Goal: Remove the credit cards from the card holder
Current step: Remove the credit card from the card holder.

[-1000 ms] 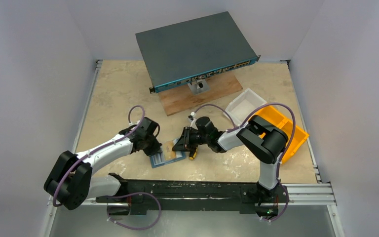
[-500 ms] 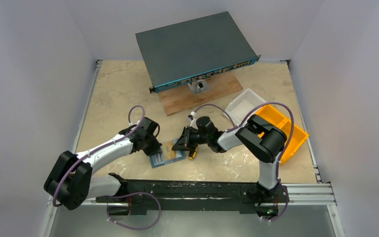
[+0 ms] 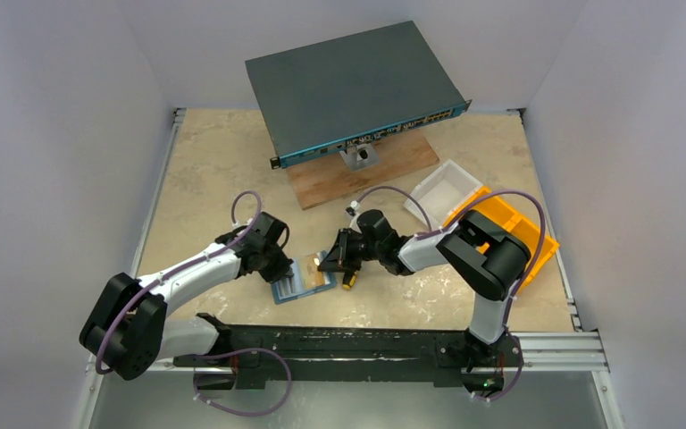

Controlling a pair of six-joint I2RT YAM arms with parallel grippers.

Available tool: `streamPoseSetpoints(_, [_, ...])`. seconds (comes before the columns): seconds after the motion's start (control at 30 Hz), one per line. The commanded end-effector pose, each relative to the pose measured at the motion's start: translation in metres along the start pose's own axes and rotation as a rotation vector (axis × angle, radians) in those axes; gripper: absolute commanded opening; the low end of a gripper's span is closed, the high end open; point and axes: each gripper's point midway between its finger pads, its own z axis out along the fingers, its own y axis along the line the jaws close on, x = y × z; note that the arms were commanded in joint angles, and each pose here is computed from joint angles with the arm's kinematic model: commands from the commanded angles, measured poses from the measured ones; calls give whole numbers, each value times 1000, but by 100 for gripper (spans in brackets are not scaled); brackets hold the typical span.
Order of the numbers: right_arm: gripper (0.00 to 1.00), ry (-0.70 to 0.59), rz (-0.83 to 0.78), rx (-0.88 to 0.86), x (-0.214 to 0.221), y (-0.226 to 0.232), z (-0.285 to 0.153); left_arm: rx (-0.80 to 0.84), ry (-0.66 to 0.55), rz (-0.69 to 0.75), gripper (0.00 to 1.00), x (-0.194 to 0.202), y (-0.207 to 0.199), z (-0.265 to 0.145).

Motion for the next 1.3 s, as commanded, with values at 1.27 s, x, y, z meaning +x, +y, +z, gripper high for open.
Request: streamPoseSetpoints(1.27, [23,47,-78,75,2,-17,13,130,-18,209,12,-6,-16,-56])
